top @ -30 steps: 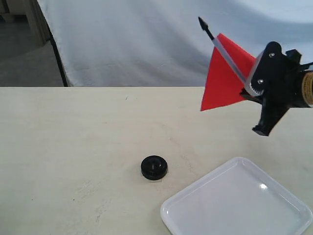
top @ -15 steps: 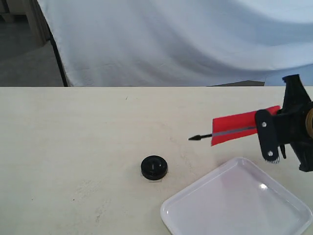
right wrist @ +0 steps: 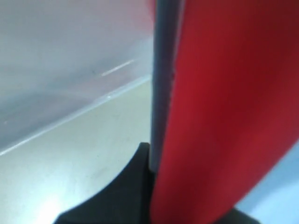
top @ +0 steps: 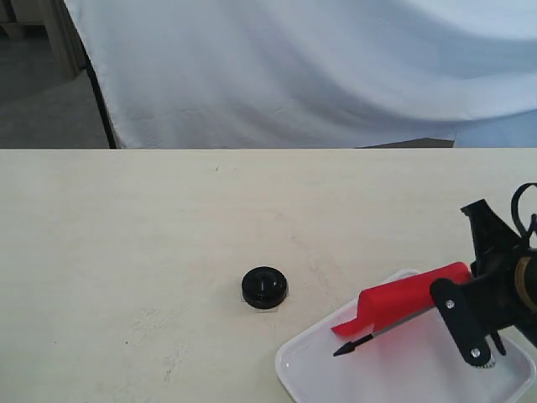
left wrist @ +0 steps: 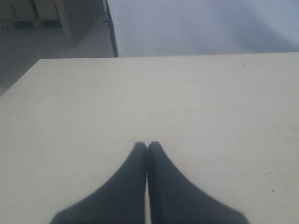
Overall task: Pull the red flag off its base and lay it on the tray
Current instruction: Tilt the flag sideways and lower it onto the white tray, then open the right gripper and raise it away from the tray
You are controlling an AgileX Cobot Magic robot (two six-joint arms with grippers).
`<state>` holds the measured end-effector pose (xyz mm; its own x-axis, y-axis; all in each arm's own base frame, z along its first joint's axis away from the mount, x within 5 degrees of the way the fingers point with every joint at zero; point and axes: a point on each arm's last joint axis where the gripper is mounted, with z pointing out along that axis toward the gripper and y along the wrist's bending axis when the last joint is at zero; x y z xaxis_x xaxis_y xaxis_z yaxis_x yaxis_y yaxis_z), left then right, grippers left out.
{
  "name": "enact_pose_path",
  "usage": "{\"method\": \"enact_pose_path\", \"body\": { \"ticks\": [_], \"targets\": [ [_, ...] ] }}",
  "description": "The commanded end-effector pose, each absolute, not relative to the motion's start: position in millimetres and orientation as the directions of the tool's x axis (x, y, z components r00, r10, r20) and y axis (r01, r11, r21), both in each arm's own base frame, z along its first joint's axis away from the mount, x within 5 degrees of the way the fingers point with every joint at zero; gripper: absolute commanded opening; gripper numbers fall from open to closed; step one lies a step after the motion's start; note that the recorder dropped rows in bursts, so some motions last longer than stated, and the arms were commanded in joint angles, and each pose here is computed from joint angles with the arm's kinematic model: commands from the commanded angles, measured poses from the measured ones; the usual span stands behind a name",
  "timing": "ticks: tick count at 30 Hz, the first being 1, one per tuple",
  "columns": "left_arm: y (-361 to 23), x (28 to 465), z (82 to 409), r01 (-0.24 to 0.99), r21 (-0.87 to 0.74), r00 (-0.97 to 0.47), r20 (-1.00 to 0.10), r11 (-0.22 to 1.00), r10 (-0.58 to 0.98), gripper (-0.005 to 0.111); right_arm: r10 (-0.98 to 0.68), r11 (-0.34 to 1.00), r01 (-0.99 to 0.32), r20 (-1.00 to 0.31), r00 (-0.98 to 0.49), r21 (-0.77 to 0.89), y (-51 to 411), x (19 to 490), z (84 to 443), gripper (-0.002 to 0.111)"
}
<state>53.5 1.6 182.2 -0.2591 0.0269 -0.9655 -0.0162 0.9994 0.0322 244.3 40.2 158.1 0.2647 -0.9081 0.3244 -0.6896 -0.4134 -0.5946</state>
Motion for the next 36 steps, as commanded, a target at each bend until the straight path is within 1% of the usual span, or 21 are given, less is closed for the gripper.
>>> {"method": "enact_pose_path", "body": {
  "ticks": [1, 7, 9, 10, 11, 12, 13, 16, 17, 18, 24, 30, 33, 34, 35, 36],
  "targets": [
    [2, 53, 182, -0.014, 0.03, -0.253, -0.967, 0.999, 0.026, 0.0, -0.883, -0.46, -0.71, 0.36, 0.302, -0.533, 46, 242, 142, -0.001],
    [2, 53, 182, -0.014, 0.03, -0.253, -0.967, 0.999, 0.026, 0.0, -0.858, -0.497, -0.739, 0.385, 0.34, -0.455, 51, 243, 121, -0.001],
    [2, 53, 182, -0.014, 0.03, -0.253, -0.967, 0.999, 0.026, 0.0, -0.858, -0.497, -0.744, 0.381, 0.345, -0.447, 52, 244, 118, 0.003],
    [2, 53, 182, -0.014, 0.03, -0.253, -0.967, 0.999, 0.026, 0.0, -0.861, -0.492, -0.748, 0.378, 0.341, -0.446, 53, 245, 117, 0.008],
    [2, 53, 182, -0.014, 0.03, -0.253, -0.967, 0.999, 0.026, 0.0, -0.87, -0.476, -0.756, 0.37, 0.327, -0.45, 53, 245, 117, 0.016],
    [2, 53, 182, -0.014, 0.03, -0.253, -0.967, 0.999, 0.026, 0.0, -0.88, -0.455, -0.767, 0.359, 0.311, -0.452, 53, 245, 117, 0.026],
    [2, 53, 182, -0.014, 0.03, -0.253, -0.967, 0.999, 0.026, 0.0, -0.886, -0.442, -0.772, 0.353, 0.3, -0.456, 53, 246, 117, 0.039],
    [2, 53, 182, -0.014, 0.03, -0.253, -0.967, 0.999, 0.026, 0.0, -0.881, -0.453, -0.769, 0.358, 0.308, -0.452, 53, 246, 117, 0.077],
    [2, 53, 182, -0.014, 0.03, -0.253, -0.967, 0.999, 0.026, 0.0, -0.881, -0.453, -0.769, 0.36, 0.307, -0.452, 52, 246, 117, 0.084],
    [2, 53, 182, -0.014, 0.03, -0.253, -0.967, 0.999, 0.026, 0.0, -0.881, -0.45, -0.77, 0.365, 0.301, -0.452, 52, 246, 117, 0.086],
    [2, 53, 182, -0.014, 0.03, -0.253, -0.967, 0.999, 0.026, 0.0, -0.876, -0.447, -0.763, 0.403, 0.266, -0.467, 48, 247, 124, 0.082],
    [2, 53, 182, -0.014, 0.03, -0.253, -0.967, 0.999, 0.026, 0.0, -0.884, -0.426, -0.734, 0.418, 0.212, -0.529, 45, 247, 143, 0.082],
    [2, 53, 182, -0.014, 0.03, -0.253, -0.967, 0.999, 0.026, 0.0, -0.894, -0.397, -0.716, 0.42, 0.158, -0.574, 42, 246, 155, 0.082],
    [2, 53, 182, -0.014, 0.03, -0.253, -0.967, 0.999, 0.026, 0.0, -0.896, -0.39, -0.705, 0.421, 0.141, -0.593, 41, 246, 160, 0.081],
    [2, 53, 182, -0.014, 0.03, -0.253, -0.967, 0.999, 0.026, 0.0, -0.897, -0.387, -0.693, 0.422, 0.13, -0.609, 40, 246, 164, 0.077],
    [2, 53, 182, -0.014, 0.03, -0.253, -0.967, 0.999, 0.026, 0.0, -0.898, -0.387, -0.676, 0.423, 0.122, -0.627, 40, 246, 169, 0.07]
  ]
}}
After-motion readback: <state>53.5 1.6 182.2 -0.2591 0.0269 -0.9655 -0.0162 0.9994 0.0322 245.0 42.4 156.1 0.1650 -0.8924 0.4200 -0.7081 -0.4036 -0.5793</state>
